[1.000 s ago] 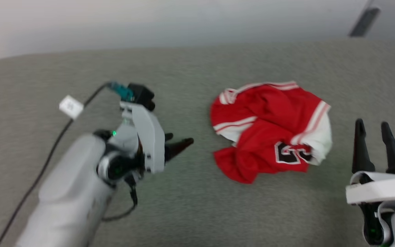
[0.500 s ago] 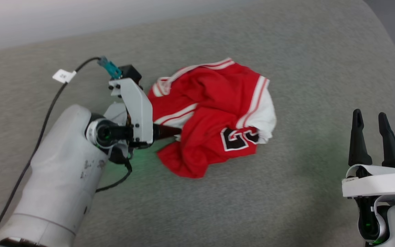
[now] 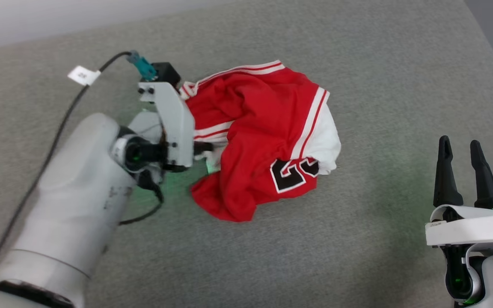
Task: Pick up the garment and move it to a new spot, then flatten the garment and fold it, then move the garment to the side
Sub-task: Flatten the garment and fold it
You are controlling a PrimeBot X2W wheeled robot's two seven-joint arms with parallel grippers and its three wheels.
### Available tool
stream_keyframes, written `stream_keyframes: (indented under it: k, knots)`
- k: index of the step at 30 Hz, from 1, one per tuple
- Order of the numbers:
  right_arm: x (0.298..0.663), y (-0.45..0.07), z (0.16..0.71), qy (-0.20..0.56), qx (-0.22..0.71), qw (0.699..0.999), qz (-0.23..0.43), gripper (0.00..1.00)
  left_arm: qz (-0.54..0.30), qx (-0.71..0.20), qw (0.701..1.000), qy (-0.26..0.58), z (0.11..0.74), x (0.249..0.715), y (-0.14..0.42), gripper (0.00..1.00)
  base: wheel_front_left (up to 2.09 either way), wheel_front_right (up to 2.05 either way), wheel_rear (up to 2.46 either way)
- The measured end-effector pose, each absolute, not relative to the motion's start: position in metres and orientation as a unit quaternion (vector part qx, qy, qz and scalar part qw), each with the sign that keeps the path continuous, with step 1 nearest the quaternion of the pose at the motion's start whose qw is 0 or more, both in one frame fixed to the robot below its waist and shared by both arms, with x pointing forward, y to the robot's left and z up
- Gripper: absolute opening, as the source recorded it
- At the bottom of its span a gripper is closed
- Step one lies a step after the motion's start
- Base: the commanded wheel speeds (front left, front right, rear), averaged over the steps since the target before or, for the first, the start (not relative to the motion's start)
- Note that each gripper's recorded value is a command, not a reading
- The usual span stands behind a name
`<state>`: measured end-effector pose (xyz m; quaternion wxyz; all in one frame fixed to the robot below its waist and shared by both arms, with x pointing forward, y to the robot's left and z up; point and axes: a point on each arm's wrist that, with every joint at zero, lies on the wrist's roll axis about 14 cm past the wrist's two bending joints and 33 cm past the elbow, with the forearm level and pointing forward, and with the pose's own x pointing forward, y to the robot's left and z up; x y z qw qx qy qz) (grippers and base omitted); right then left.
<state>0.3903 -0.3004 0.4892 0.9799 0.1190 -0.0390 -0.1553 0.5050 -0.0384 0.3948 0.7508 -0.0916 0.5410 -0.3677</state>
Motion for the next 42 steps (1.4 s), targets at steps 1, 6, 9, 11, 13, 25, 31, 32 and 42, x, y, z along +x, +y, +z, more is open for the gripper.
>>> stream_keyframes:
  k: [1,6,9,11,13,25,31,32,42]
  knots:
    - [0.392,-0.299,0.49,-0.04,0.12,0.98,-0.152,1.0,-0.364,-0.086,0.755,0.538,0.398,0.507,-0.033,0.0,0.0,0.0,0.0]
    - [0.399,-0.285,0.49,-0.041,0.129,0.982,-0.132,1.0,-0.329,-0.018,0.786,0.523,0.417,0.528,0.023,0.0,0.0,0.0,0.0]
    - [0.404,-0.277,0.49,-0.042,0.134,0.983,-0.121,1.0,-0.299,0.037,0.802,0.515,0.43,0.54,0.061,0.0,0.0,0.0,0.0]
    - [0.406,-0.273,0.491,-0.043,0.136,0.983,-0.114,1.0,-0.272,0.091,0.814,0.505,0.438,0.549,0.09,0.0,0.0,0.0,0.0]
    - [0.408,-0.27,0.491,-0.043,0.139,0.983,-0.11,1.0,-0.247,0.156,0.821,0.491,0.445,0.556,0.115,0.0,0.0,0.0,0.0]
    - [0.403,-0.277,0.485,-0.034,0.135,0.983,-0.121,1.0,-0.204,0.246,0.847,0.425,0.42,0.589,0.155,0.42,0.0,0.0,0.0]
    - [0.404,-0.268,0.484,-0.026,0.115,0.987,-0.105,1.0,-0.212,0.184,0.877,0.391,0.416,0.59,0.144,1.0,0.0,0.0,0.0]
    - [0.405,-0.265,0.484,-0.025,0.111,0.989,-0.1,1.0,-0.218,0.178,0.883,0.376,0.418,0.59,0.141,1.0,0.0,0.0,0.0]
    - [0.425,-0.221,0.472,0.016,0.032,0.999,0.026,1.0,-0.205,0.06,0.951,0.223,0.453,0.558,0.152,1.0,0.0,0.0,0.0]
